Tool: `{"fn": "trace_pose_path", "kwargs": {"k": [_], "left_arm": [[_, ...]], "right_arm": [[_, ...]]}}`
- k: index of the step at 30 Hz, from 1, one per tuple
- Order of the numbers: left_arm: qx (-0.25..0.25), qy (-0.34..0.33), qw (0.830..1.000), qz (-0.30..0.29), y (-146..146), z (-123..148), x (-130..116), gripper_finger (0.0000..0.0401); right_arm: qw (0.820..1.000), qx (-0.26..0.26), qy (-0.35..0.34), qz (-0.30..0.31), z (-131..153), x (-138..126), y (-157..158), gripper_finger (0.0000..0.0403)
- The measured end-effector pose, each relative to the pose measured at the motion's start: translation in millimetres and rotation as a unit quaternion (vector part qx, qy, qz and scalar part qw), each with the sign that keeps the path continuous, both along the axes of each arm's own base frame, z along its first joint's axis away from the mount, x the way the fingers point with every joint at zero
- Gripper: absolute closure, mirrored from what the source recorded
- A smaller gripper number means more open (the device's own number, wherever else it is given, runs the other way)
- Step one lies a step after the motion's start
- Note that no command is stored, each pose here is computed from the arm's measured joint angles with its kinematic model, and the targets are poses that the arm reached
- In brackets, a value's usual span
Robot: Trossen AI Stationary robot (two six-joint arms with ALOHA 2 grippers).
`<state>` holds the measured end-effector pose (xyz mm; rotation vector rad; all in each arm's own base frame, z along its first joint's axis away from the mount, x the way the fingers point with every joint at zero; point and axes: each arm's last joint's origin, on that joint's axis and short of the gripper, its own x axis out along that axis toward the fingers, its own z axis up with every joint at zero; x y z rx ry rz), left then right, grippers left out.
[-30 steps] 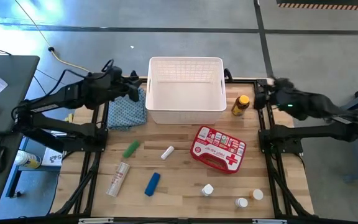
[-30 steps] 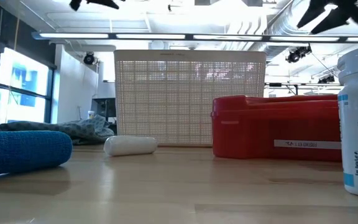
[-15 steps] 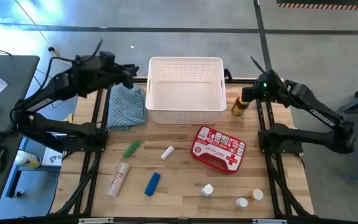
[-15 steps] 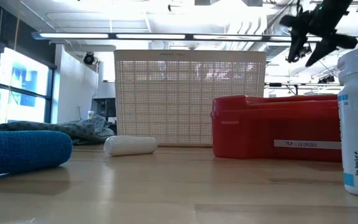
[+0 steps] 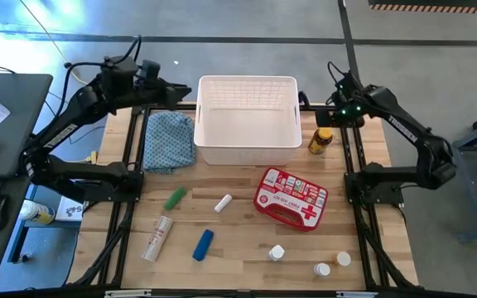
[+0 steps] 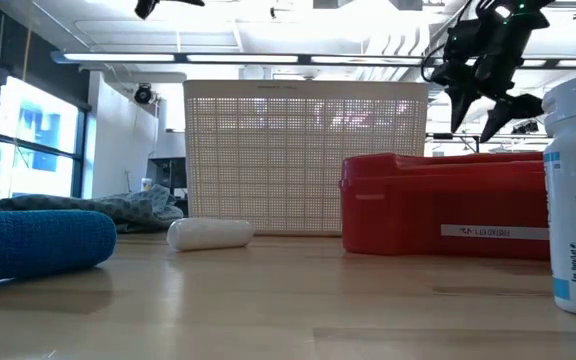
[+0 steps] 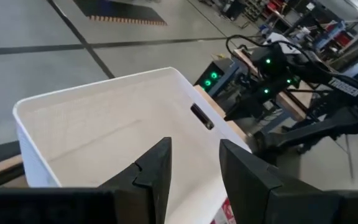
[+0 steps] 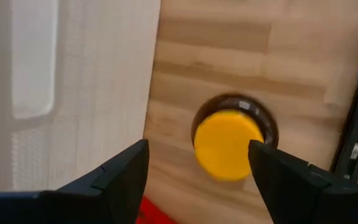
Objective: Pick & place medical supplies in basket/bin
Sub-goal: Put the yellow pill bottle into the white bin
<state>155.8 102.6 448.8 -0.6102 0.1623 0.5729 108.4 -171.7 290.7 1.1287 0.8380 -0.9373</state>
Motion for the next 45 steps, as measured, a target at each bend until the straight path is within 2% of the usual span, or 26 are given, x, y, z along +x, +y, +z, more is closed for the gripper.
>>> {"fn": "trace_pose_path", "kwargs": {"k": [5, 8, 16, 25, 31, 37, 45], "left_arm": [[0.009, 0.006, 1.0, 0.004, 3.4, -0.3, -1.5, 0.0231], [0.011, 0.007, 1.0, 0.004, 3.3, -0.2, -1.6, 0.0231], [0.012, 0.01, 1.0, 0.003, 5.7, -1.6, 1.9, 0.0231], [0.013, 0.009, 1.0, 0.005, 6.0, -1.4, 2.1, 0.0231], [0.013, 0.008, 1.0, 0.005, 6.0, -1.4, 2.1, 0.0231], [0.01, 0.006, 1.0, -0.001, 5.6, -1.4, 2.3, 0.0231], [0.011, 0.007, 1.0, -0.003, 5.6, -1.4, 2.3, 0.0231]], "right_arm": [[0.999, -0.019, 0.05, 0.0, -0.5, -1.4, -3.0, 0.0105], [0.997, -0.011, 0.076, 0.009, -8.5, -3.7, -0.5, 0.0096], [0.998, -0.021, 0.062, -0.011, -13.4, -1.6, -4.1, 0.0074], [0.996, -0.035, 0.085, -0.014, -18.3, -0.5, -3.9, 0.0072], [0.996, -0.019, 0.079, -0.02, -30.7, 7.2, 2.3, 0.0072], [0.994, -0.015, 0.101, -0.024, -42.0, 10.4, 8.1, 0.0072], [0.996, -0.008, 0.078, -0.033, -50.2, 15.2, 9.8, 0.0072]]}}
